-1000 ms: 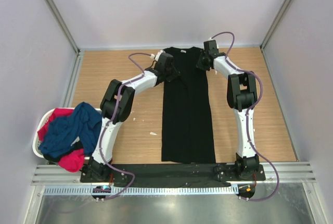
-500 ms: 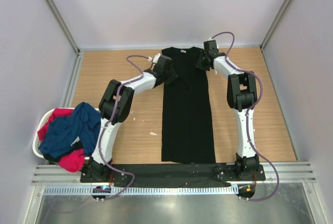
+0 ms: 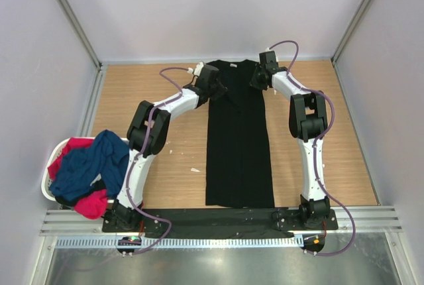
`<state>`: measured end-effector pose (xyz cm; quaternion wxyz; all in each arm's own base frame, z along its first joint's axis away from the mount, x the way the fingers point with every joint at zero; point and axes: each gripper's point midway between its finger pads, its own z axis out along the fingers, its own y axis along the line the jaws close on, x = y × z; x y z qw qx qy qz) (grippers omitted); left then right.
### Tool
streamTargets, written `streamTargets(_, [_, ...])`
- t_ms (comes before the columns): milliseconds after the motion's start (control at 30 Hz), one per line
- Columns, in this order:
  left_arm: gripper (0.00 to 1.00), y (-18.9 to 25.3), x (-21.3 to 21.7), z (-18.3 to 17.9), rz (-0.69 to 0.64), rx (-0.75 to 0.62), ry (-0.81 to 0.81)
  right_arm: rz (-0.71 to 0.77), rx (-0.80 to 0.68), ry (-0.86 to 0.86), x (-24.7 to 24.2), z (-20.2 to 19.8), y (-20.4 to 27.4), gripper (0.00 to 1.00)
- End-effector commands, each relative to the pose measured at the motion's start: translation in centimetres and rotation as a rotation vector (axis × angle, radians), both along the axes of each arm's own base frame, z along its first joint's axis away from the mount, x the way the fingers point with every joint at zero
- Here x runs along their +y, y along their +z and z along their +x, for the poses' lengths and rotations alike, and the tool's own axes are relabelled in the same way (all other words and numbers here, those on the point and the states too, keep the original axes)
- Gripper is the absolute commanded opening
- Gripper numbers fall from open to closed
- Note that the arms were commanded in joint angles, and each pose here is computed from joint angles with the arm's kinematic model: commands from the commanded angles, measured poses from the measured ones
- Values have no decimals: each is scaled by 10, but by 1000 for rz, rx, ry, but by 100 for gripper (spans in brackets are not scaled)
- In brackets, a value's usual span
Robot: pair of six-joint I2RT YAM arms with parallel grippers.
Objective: Fold and stack the t-shirts
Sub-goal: Fold the tshirt
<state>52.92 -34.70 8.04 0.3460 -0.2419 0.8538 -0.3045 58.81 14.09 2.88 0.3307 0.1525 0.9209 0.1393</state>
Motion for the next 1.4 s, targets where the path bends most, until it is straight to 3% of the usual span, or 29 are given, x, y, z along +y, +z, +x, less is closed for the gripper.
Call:
streamTargets(0, [21,6,3,9,-22,-22,40,-100,182,-26,-28,-35,-48,18])
streamTargets(467, [25,-18,8,6,-45,52,87,-103,187,-27,-29,-34,-50,18])
streamTargets(800, [20,-28,12,5,-47,78,100,-101,186,-27,-29,-32,-50,18])
streamTargets(1367, [21,-26,-1,17,-87,64,79,-103,190,-28,-29,-32,-52,18])
